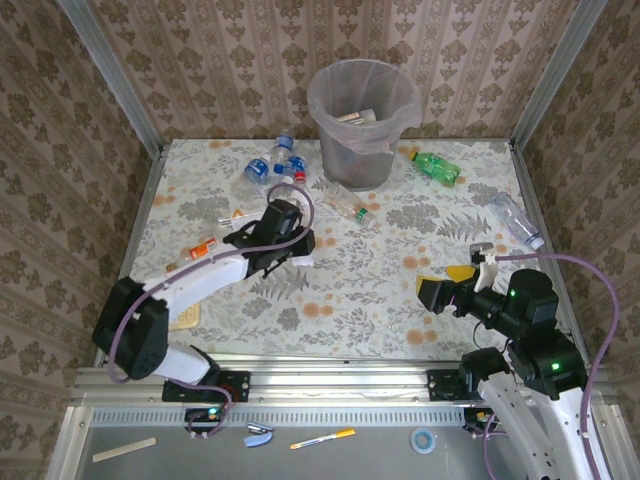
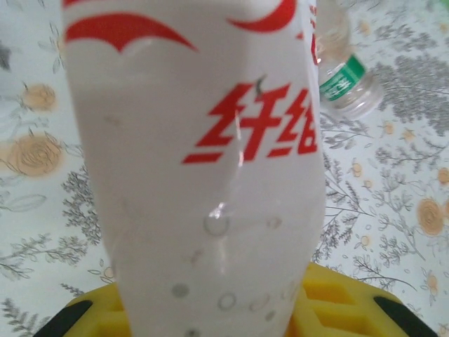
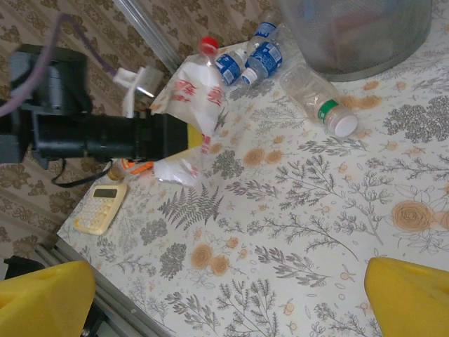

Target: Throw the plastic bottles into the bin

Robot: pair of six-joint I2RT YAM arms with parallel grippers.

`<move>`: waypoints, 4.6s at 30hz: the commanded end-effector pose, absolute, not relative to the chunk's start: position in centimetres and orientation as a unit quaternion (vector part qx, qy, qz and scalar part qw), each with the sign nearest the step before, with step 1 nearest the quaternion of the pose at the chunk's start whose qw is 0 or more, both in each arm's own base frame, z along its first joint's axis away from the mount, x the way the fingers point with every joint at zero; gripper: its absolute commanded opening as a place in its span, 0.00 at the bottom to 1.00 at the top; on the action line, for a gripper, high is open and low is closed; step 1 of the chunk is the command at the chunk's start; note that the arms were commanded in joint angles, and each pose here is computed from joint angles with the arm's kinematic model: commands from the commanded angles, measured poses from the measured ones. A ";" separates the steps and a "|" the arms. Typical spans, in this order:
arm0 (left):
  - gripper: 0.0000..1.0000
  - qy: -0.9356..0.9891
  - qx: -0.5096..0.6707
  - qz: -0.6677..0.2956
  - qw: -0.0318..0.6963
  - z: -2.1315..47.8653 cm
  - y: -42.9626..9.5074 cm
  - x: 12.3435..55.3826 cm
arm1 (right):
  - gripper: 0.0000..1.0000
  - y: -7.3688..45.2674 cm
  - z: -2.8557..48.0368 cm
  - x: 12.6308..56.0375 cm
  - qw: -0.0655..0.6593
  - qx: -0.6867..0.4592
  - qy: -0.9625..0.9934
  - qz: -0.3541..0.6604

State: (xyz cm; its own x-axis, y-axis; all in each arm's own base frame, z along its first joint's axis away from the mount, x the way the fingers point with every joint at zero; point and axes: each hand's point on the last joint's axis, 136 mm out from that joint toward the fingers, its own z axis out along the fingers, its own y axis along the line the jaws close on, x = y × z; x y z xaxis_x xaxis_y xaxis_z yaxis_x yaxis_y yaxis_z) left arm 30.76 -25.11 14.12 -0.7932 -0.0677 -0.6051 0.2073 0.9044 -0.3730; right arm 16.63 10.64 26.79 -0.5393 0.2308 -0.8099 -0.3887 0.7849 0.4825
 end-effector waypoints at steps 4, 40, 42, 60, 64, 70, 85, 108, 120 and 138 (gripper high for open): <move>0.27 0.866 0.101 -0.227 0.435 20.7 -24.5 30.3 | 1.00 10.8 27.3 16.8 0.484 -0.054 0.810 0.328; 0.29 0.608 0.242 -0.336 0.677 40.9 -30.2 31.6 | 1.00 9.5 35.3 16.1 0.685 -0.143 0.668 0.252; 0.29 0.589 0.233 -0.331 0.699 42.5 -29.8 31.9 | 1.00 9.5 35.2 16.0 0.684 -0.145 0.669 0.250; 0.37 0.471 0.107 -0.330 0.811 48.7 -24.5 33.0 | 1.00 9.4 34.6 16.2 0.681 -0.150 0.676 0.238; 0.38 0.482 0.108 -0.334 0.803 48.7 -25.4 34.6 | 1.00 9.4 34.6 16.2 0.682 -0.151 0.675 0.237; 0.41 0.569 0.128 -0.357 0.730 48.5 -29.5 42.2 | 1.00 9.3 34.8 16.1 0.685 -0.155 0.674 0.229; 1.00 0.672 0.134 -0.366 0.629 50.2 -32.9 50.9 | 1.00 10.1 33.1 15.8 0.668 -0.178 0.681 0.241; 1.00 0.672 0.121 -0.283 0.673 50.1 -18.8 32.8 | 1.00 10.0 32.8 16.8 0.636 -0.150 0.713 0.253; 1.00 0.708 0.139 -0.212 0.659 42.7 -13.1 24.4 | 1.00 11.0 31.4 21.2 0.514 -0.093 0.806 0.280; 1.00 0.735 0.116 -0.186 0.642 35.4 -7.8 16.6 | 1.00 13.9 25.7 29.9 0.387 -0.109 0.880 0.253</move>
